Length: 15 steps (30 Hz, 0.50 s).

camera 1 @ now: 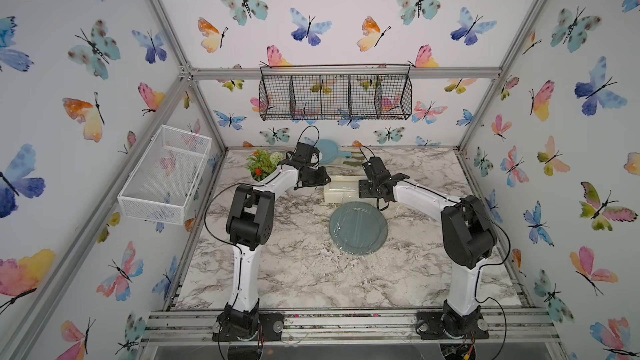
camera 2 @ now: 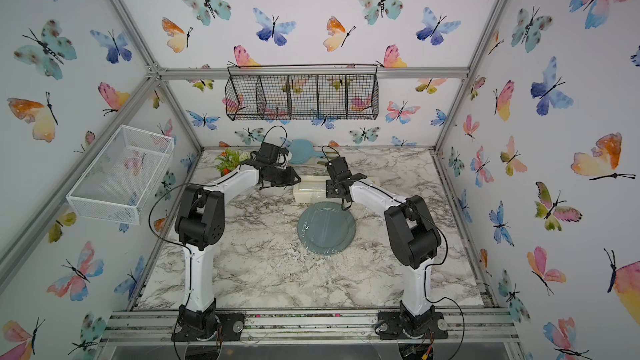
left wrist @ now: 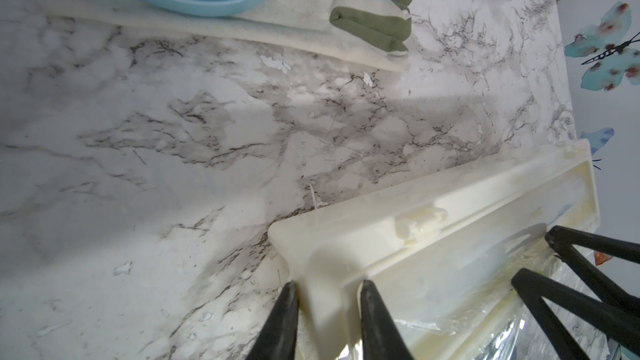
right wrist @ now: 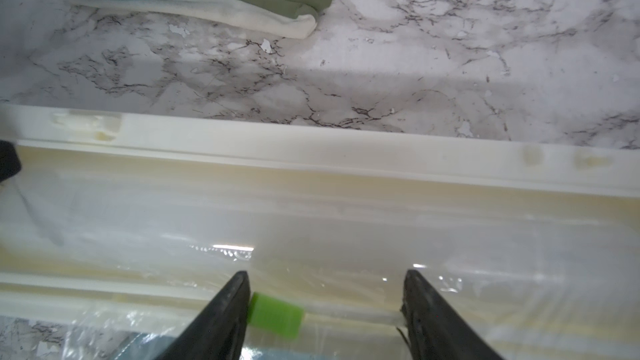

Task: Wrap the plate with plastic wrap
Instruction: Tear off the plastic wrap from the plastic wrap cutting box.

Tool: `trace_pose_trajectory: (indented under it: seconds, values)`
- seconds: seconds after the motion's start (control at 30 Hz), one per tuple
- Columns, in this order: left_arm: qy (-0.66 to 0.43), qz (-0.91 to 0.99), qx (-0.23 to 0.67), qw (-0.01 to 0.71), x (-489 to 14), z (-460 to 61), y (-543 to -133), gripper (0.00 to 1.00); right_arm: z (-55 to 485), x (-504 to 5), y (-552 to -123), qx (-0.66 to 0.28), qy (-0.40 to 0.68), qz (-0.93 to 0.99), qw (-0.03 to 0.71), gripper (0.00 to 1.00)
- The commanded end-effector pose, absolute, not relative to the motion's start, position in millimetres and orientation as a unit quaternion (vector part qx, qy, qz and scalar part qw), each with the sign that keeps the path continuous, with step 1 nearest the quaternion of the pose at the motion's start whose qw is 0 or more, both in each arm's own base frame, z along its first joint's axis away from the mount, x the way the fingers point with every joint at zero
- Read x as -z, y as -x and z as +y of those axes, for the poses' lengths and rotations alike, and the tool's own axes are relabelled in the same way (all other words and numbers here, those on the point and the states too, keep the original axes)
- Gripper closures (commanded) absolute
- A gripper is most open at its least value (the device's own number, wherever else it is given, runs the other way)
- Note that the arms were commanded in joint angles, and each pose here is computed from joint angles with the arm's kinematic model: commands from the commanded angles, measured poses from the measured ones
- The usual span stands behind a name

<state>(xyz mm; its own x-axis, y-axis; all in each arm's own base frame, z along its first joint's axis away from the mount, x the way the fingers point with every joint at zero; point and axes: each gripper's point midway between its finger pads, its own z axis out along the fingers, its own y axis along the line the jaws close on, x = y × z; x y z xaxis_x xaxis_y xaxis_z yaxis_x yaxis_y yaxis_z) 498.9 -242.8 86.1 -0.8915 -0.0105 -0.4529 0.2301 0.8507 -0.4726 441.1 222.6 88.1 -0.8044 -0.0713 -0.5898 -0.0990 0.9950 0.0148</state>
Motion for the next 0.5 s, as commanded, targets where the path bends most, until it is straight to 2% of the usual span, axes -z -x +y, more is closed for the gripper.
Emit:
trace_pose_trajectory:
  seconds: [0.0,0.47]
  values:
    - [-0.009,0.984,0.141,0.106,11.7,-179.1,-462.5,0.72,144.4,-32.2,-398.4,0.109,0.05,0.975,0.186,0.29]
    - [-0.008,0.984,0.142,0.104,12.6,-178.6,-463.2,0.76,84.0,-31.8,-389.9,0.119,0.01,0.978,0.172,0.29]
